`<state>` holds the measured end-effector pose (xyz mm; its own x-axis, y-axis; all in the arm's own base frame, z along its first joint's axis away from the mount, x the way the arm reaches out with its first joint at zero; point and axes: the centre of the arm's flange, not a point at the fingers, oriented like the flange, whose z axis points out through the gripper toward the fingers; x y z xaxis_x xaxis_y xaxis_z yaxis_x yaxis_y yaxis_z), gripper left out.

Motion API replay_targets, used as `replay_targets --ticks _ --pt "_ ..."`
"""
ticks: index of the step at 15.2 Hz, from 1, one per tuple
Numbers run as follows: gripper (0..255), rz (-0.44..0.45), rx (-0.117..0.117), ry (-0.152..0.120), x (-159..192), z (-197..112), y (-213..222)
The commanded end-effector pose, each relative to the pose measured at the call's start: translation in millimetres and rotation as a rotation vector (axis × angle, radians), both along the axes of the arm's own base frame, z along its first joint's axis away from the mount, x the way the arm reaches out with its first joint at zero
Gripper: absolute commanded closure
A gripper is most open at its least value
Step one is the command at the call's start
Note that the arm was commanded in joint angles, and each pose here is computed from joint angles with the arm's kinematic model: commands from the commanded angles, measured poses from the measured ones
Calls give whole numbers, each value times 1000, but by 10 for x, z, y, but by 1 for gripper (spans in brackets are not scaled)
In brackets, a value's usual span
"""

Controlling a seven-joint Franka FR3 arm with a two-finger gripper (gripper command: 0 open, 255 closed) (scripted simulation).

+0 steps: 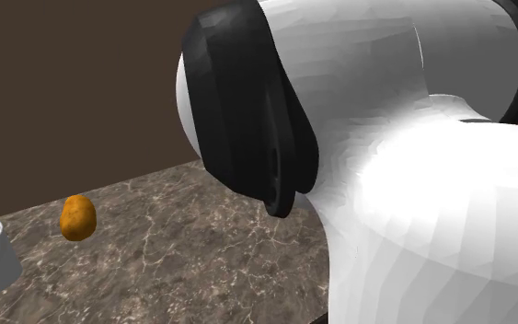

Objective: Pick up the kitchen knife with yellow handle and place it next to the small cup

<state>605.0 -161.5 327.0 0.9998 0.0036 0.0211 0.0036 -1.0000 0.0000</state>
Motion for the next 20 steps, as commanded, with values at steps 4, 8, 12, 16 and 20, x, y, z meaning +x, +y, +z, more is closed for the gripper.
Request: replay_targets --ticks 4,8,12,16,20 --pt "255 0 0 0 17 151 -11" --pt "255 0 0 0 17 362 -11" --pt "255 0 0 0 17 573 -11" --pt "255 0 0 0 17 785 -11" --pt "255 0 0 0 17 996 -11"
